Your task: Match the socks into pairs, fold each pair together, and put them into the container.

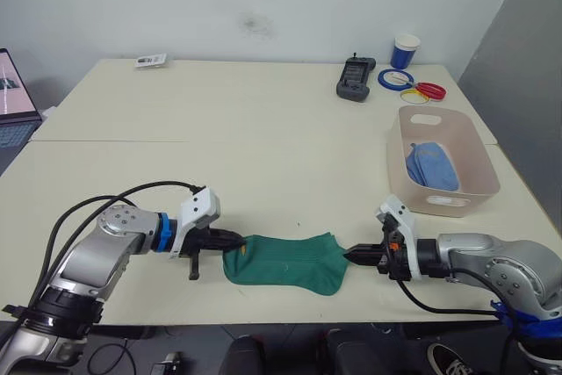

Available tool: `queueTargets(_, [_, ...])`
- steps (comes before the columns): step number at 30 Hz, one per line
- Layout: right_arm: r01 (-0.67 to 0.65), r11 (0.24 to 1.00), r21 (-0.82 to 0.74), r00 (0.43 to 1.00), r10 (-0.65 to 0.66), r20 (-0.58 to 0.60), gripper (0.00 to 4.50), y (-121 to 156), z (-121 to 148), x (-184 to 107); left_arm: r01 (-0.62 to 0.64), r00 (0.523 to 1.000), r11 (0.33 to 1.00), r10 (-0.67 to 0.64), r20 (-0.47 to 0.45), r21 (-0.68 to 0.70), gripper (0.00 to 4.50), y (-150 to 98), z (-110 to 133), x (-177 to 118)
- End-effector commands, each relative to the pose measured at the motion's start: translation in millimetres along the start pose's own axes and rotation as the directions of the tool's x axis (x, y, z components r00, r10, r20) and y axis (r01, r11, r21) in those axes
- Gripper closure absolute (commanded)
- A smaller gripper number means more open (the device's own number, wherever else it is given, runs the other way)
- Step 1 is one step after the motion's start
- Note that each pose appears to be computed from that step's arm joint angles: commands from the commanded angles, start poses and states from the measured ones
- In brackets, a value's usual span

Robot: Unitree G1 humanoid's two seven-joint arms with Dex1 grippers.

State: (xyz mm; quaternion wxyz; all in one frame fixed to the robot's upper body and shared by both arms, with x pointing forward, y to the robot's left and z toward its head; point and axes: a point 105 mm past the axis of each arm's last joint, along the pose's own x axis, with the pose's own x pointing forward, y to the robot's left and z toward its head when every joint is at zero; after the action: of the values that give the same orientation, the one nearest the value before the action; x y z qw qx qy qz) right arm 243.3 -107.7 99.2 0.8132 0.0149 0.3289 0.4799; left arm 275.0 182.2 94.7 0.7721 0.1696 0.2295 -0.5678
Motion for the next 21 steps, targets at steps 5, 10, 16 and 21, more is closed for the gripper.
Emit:
queueTargets(5, [0.028,0.997,-0.073,0.997,-0.022,0.073,3.45,-4,20,-6,-0.047,0.999,0.998,0.046,0.029,0.037,3.26,3,4,-7])
queueTargets(10, [0.023,0.982,-0.189,0.992,0.0,0.124,1.82,-1,38,-12,-0.093,0.993,0.996,0.091,0.073,0.017,1.76,5,13,-25])
queueTargets(16, [-0.017,0.887,-0.461,0.982,0.103,0.16,2.01,17,58,16,-0.099,0.979,0.988,0.075,0.191,0.118,1.94,-1,41,-27])
queueTargets(21, [-0.107,0.776,-0.622,0.975,0.204,0.087,3.48,24,50,57,0.011,0.982,0.979,-0.049,0.181,0.205,3.39,-24,42,7])
